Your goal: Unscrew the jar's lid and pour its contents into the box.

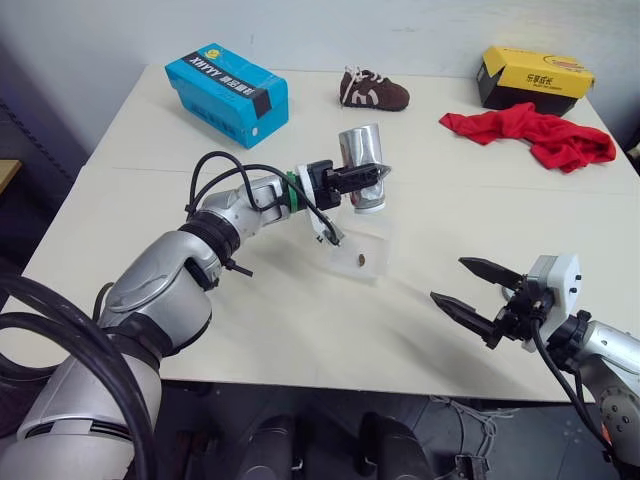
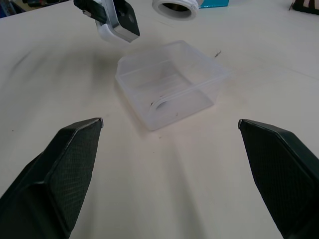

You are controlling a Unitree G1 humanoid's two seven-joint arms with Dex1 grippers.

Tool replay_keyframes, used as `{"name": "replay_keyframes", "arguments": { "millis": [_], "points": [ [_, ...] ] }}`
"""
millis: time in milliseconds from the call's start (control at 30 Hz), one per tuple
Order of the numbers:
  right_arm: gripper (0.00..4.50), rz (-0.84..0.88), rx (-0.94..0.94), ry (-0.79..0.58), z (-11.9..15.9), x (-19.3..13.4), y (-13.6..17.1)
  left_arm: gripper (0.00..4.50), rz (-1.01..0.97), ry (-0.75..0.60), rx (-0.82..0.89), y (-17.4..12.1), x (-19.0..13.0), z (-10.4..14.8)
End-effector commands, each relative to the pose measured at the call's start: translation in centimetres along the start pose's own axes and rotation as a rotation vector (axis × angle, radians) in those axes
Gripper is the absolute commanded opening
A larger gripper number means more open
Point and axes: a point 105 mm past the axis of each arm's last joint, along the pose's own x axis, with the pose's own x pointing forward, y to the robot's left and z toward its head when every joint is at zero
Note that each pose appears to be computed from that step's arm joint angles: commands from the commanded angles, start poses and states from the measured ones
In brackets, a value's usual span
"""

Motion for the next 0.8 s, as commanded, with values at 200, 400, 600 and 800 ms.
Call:
{"name": "replay_keyframes", "arguments": {
  "millis": [200,400,600,800],
  "points": [
    [4.46,0.053,-0.033,-0.092,1.4,0.5,0.2,2.31,0.027,0.382,-1.156,0.3,-3.5,-4.2],
    [4.46,0.176,-0.113,-0.277,3.0,0.8,1.0,2.31,0.124,0.71,-1.842,-2.5,-11.7,-6.6],
    [4.46,0.278,-0.167,-0.384,3.5,0.7,2.3,2.31,0.332,1.102,-1.984,-2.8,-23.6,-6.4],
    [4.46,0.359,-0.206,-0.382,2.6,0.7,3.5,2.31,0.379,1.449,-1.902,-2.8,-32.9,-1.6]
  ]
}}
